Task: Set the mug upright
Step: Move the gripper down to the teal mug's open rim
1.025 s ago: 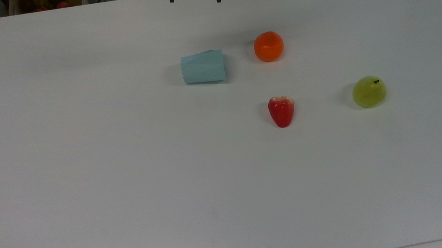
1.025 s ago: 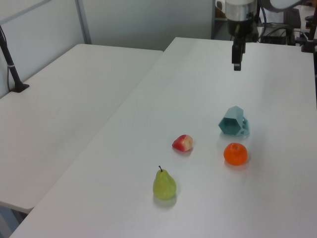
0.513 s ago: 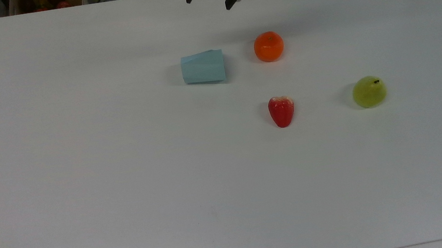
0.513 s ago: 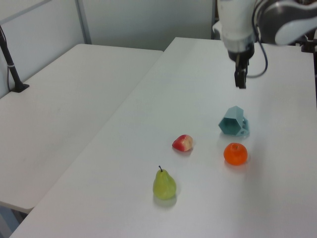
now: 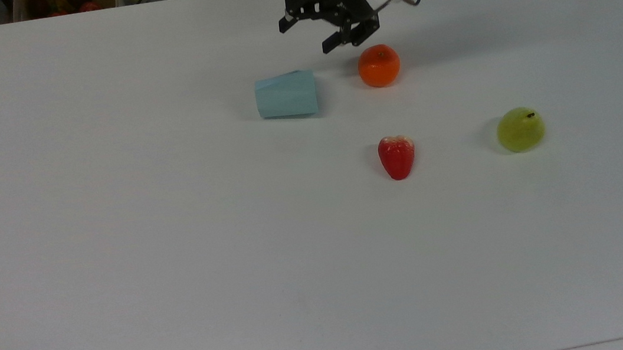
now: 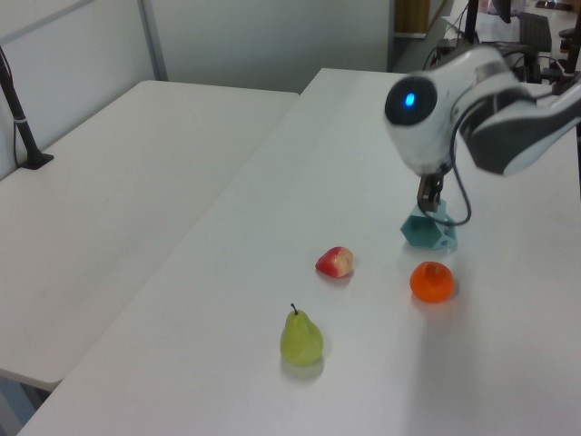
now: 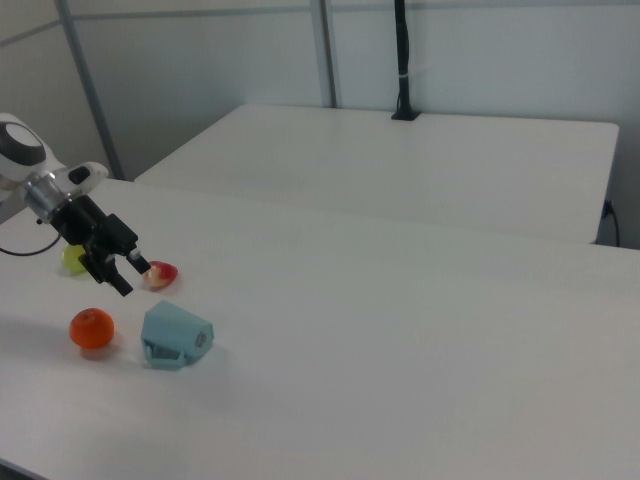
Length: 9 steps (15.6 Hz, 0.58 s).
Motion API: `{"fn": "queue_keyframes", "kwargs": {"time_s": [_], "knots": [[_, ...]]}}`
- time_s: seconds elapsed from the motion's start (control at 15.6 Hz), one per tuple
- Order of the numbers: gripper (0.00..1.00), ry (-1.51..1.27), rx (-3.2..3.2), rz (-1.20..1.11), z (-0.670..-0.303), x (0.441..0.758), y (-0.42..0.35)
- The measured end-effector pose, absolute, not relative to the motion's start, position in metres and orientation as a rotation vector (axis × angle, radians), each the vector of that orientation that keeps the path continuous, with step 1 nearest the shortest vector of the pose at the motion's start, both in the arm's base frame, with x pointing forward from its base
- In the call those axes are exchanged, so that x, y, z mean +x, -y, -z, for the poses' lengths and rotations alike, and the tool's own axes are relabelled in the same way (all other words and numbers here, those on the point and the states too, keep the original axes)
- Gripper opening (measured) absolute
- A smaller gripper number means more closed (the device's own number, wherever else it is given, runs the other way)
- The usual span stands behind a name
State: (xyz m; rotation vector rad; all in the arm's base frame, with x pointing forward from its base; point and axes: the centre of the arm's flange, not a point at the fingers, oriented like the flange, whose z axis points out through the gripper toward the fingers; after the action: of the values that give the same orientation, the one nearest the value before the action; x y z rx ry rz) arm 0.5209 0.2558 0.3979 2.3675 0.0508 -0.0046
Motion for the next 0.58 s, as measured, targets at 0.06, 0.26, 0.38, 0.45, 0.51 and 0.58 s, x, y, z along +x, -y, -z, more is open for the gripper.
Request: {"fn": "queue_keyframes", "kwargs": {"time_s": [0.06, 0.26, 0.38, 0.45, 0.51, 0.58], "knots": [[1.0, -0.036, 2.344, -0.005, -0.386, 0.522, -0.258], [1.0, -0.023, 2.297, -0.006, -0.353, 0.524, -0.263], [0.99, -0.017, 2.258, -0.034, -0.333, 0.522, -0.273], [0.97, -0.007, 2.237, -0.053, -0.323, 0.522, -0.275], [0.97, -0.001, 2.217, -0.066, -0.314, 0.523, -0.275], [0.96, 0.005, 2.2, -0.072, -0.304, 0.524, -0.274]]}}
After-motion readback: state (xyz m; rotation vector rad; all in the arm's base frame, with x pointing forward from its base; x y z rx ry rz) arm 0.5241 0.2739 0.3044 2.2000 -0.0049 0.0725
